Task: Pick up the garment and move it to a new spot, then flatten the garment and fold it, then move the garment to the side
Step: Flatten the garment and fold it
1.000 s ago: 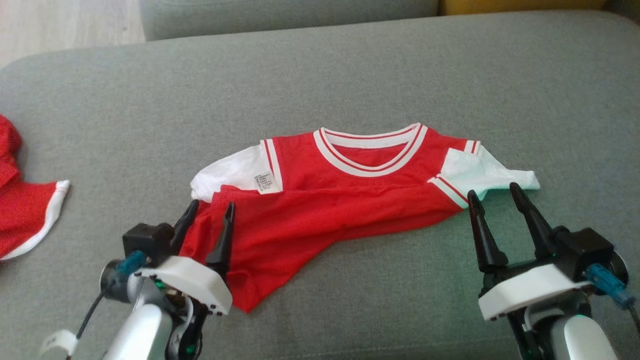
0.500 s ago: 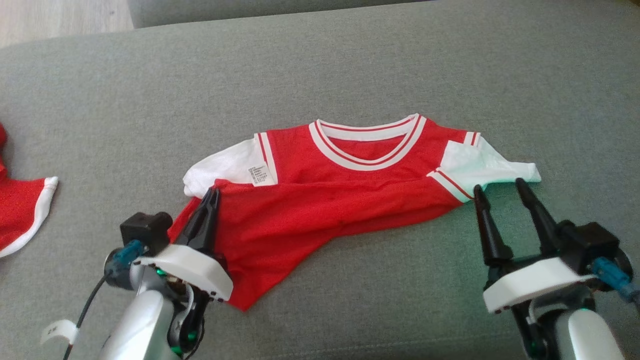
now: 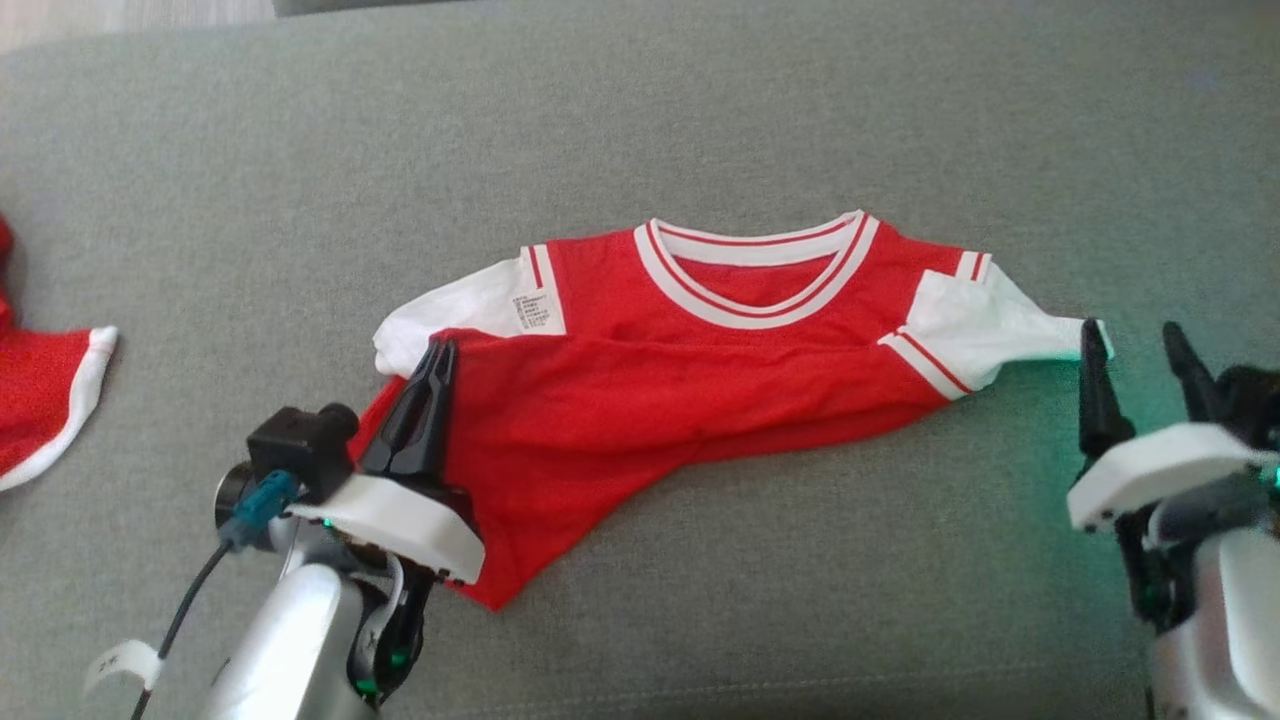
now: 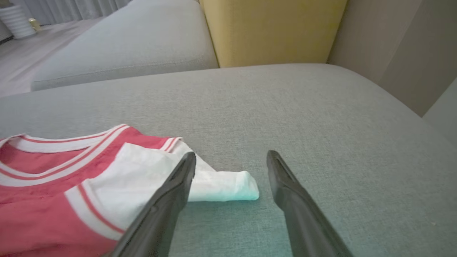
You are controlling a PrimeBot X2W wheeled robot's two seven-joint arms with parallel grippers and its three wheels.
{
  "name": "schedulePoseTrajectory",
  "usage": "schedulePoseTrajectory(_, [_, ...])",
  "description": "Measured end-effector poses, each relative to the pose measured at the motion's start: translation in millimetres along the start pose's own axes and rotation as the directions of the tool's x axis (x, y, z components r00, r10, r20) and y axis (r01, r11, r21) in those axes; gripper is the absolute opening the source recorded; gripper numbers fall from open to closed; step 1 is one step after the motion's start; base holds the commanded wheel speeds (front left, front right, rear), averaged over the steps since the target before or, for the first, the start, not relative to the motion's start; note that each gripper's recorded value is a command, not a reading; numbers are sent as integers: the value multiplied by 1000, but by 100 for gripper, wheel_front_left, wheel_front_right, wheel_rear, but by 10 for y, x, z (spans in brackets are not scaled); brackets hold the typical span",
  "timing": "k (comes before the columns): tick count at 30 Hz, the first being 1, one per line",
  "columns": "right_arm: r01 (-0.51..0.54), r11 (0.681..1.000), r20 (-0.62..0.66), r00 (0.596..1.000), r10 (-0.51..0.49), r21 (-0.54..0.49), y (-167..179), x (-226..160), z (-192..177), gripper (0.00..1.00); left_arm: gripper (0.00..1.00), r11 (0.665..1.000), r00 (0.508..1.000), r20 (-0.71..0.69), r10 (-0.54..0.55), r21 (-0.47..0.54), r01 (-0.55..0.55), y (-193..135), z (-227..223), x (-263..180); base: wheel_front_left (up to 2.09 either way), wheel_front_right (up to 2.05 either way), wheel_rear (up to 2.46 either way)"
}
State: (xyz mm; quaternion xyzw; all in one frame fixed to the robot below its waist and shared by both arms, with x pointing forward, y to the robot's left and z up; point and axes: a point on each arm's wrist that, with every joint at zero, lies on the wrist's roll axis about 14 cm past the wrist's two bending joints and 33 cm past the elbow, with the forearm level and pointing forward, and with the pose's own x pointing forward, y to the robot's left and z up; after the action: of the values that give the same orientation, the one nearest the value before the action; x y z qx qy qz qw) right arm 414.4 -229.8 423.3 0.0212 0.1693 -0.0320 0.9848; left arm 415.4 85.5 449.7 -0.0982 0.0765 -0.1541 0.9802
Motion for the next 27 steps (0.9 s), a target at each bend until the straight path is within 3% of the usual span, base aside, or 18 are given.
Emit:
schedulePoseTrajectory(14, [31, 997, -290, 957, -11, 67, -34, 463, -560, 100, 0, 1000, 1000, -17, -2, -4, 2, 60, -94, 149, 0, 0, 0])
schedulePoseTrajectory(15, [31, 997, -300, 954, -7, 75, -24, 476, -565, 79, 0, 1000, 1000, -19, 0, -4, 0, 67, -99, 146, 0, 0, 0])
schedulePoseTrajectory(17, [32, 995, -311, 951, -3, 91, -13, 484, -575, 0, 0, 1000, 1000, -10, 7, 0, -7, 84, -86, 144, 0, 0, 0])
schedulePoseTrajectory(21, [32, 993, -289, 957, 4, 117, 23, 457, -531, 0, 0, 1000, 1000, 18, 13, 10, -13, 102, -16, 145, 0, 0, 0])
schedulePoseTrajectory(27, [13, 990, -114, 994, 3, 140, 42, 282, -209, 0, 0, 998, 994, 111, 18, 51, -24, 125, 270, 166, 0, 0, 0])
